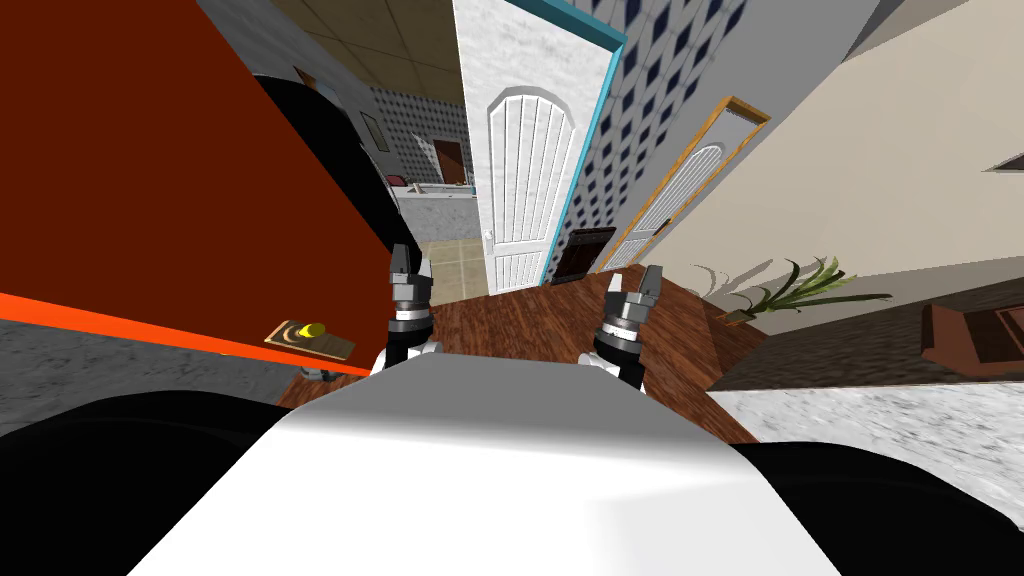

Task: Pull the door open

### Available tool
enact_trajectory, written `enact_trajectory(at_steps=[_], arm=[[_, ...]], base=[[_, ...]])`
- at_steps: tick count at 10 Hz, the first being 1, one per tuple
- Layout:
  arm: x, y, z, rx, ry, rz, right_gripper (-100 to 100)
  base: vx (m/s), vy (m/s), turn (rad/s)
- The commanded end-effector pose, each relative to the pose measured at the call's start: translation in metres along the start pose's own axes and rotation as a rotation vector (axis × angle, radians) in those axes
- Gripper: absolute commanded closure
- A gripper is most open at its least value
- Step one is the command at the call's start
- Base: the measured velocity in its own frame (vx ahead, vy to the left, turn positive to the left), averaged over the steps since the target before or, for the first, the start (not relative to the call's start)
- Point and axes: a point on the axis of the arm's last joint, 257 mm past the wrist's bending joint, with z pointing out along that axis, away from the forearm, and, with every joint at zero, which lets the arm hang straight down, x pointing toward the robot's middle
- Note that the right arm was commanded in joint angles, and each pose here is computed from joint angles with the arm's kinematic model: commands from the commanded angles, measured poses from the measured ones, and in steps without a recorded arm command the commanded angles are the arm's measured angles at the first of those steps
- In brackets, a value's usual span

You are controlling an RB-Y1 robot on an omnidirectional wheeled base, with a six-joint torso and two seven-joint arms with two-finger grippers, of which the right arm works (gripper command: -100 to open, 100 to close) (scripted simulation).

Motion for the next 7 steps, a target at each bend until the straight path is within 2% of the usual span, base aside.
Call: enact_trajectory(at_steps=[1, 7], arm=[[0.004, -0.013, -0.0001, 0.017, 0.008, 0.008, -100], [0.016, -0.053, -0.0007, 0.069, 0.03, 0.031, -100]], base=[[0.044, 0.012, 0.033], [0.066, 0.026, 0.04]])
